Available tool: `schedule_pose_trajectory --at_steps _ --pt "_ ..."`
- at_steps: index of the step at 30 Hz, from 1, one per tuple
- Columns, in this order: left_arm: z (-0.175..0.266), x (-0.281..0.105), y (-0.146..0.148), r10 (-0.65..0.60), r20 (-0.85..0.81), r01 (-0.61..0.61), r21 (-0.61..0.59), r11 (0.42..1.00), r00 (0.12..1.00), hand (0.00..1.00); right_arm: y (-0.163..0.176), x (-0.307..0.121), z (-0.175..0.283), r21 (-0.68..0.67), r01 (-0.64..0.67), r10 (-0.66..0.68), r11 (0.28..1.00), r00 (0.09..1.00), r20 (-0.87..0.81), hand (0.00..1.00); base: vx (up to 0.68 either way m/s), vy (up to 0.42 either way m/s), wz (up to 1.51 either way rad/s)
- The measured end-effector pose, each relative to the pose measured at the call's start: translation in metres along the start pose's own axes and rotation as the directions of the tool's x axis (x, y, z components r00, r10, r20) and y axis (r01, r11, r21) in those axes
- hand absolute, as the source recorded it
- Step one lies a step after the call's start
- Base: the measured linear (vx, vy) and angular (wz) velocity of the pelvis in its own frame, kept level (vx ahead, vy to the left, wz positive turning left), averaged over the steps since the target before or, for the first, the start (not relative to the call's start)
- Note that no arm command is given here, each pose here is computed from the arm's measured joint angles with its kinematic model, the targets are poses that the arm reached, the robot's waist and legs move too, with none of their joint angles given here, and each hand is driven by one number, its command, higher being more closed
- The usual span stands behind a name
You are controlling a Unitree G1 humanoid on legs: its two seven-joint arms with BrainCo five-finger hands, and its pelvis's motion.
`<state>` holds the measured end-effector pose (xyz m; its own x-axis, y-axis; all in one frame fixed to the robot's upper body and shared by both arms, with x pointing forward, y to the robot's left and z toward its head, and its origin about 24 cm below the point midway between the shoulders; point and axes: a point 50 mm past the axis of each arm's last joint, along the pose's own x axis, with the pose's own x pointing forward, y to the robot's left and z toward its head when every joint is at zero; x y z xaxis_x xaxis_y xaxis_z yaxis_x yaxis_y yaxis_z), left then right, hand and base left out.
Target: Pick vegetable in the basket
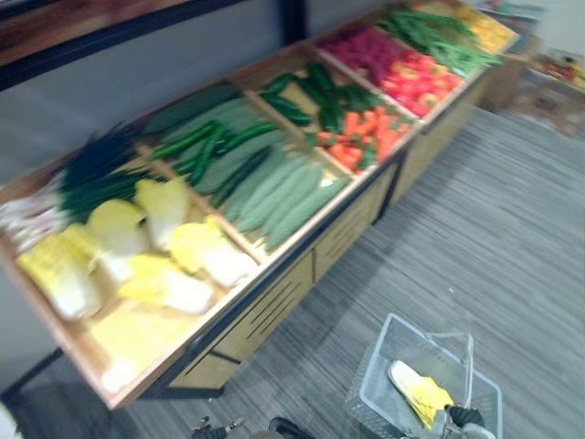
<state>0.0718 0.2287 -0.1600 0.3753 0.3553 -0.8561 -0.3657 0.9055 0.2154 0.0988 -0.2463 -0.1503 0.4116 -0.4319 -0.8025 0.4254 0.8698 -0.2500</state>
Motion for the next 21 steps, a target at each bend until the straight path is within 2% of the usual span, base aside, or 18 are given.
schedule_pose_trajectory --at_steps 5,8,11,14,18,21 --pt "0.001 0.000 -0.004 -0.007 0.002 0.007 -0.004 1.000 1.000 0.00 -0.017 -0.006 -0.019 -0.033 0.034 -0.034 0.999 0.999 -0.026 1.00 -0.01 -0.212 -0.88" --pt "-0.002 -0.002 -0.002 0.002 0.007 -0.002 -0.013 1.000 1.000 0.00 -0.016 -0.003 -0.007 -0.066 0.020 -0.019 0.998 1.000 0.017 1.00 -0.05 -0.065 -1.37" --pt "-0.006 -0.004 -0.011 -0.015 0.008 0.015 -0.033 0.999 1.000 0.00 -0.022 0.001 0.004 -0.074 0.039 -0.036 0.997 0.998 0.042 1.00 -0.05 0.182 -1.65" --pt "-0.013 -0.006 -0.007 -0.009 -0.008 0.009 -0.030 1.000 1.000 0.00 -0.018 -0.002 -0.010 -0.053 0.026 -0.026 0.998 1.000 0.001 1.00 0.05 0.268 -1.05" --pt "-0.006 -0.002 0.007 0.020 0.012 -0.020 -0.008 1.000 1.000 0.00 -0.011 -0.006 -0.025 -0.010 0.020 -0.020 1.000 0.998 -0.054 1.00 -0.03 0.081 -0.20" --pt "-0.012 -0.004 0.002 0.007 -0.012 -0.008 -0.010 1.000 1.000 0.00 -0.022 -0.006 -0.026 0.009 0.053 -0.053 0.999 0.997 -0.055 1.00 -0.07 0.010 -0.06"
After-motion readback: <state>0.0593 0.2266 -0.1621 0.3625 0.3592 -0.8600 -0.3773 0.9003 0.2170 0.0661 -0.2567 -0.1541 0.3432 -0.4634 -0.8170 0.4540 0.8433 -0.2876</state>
